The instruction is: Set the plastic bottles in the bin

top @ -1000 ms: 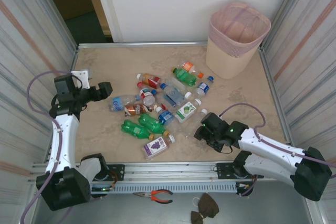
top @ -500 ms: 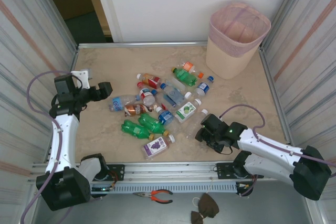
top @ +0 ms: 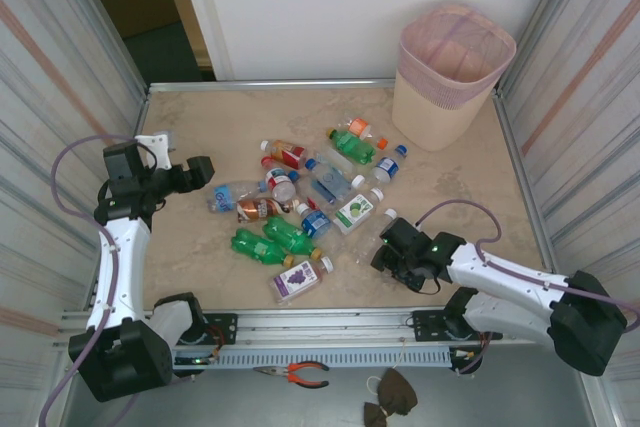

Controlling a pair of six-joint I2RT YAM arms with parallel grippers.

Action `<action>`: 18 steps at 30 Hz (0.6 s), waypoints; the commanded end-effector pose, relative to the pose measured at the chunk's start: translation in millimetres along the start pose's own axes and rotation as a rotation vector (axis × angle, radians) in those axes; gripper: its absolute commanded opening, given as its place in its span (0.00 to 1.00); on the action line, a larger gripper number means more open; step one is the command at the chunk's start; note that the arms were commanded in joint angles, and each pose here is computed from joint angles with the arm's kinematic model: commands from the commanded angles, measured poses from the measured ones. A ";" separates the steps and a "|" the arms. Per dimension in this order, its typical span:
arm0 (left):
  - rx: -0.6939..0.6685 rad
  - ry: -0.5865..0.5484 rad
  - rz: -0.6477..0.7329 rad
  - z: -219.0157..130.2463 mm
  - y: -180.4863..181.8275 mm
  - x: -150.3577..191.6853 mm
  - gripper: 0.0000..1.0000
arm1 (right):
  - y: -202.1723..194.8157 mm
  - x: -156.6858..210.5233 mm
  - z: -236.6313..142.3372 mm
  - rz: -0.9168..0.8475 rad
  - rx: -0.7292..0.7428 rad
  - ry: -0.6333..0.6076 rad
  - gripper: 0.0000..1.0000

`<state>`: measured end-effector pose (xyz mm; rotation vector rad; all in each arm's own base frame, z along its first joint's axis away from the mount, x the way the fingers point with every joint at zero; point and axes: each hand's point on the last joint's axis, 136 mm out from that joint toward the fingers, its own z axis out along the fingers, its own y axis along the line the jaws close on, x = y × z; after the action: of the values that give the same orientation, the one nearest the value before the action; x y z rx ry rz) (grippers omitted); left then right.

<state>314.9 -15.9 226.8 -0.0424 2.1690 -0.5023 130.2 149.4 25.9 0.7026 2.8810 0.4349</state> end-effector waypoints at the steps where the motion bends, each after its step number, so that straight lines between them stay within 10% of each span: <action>1: 0.004 0.000 -0.002 1.6 2.0 1.7 0.88 | -6.0 -2.5 2.5 0.000 0.026 -0.008 0.71; 18: 0.001 0.002 -0.004 2.0 2.8 2.1 0.88 | -13.3 -21.7 -37.7 -0.037 0.056 -0.113 0.61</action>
<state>314.9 -15.9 225.6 -0.0437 2.1721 -0.5034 131.1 135.6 41.4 0.6883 2.8464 0.3928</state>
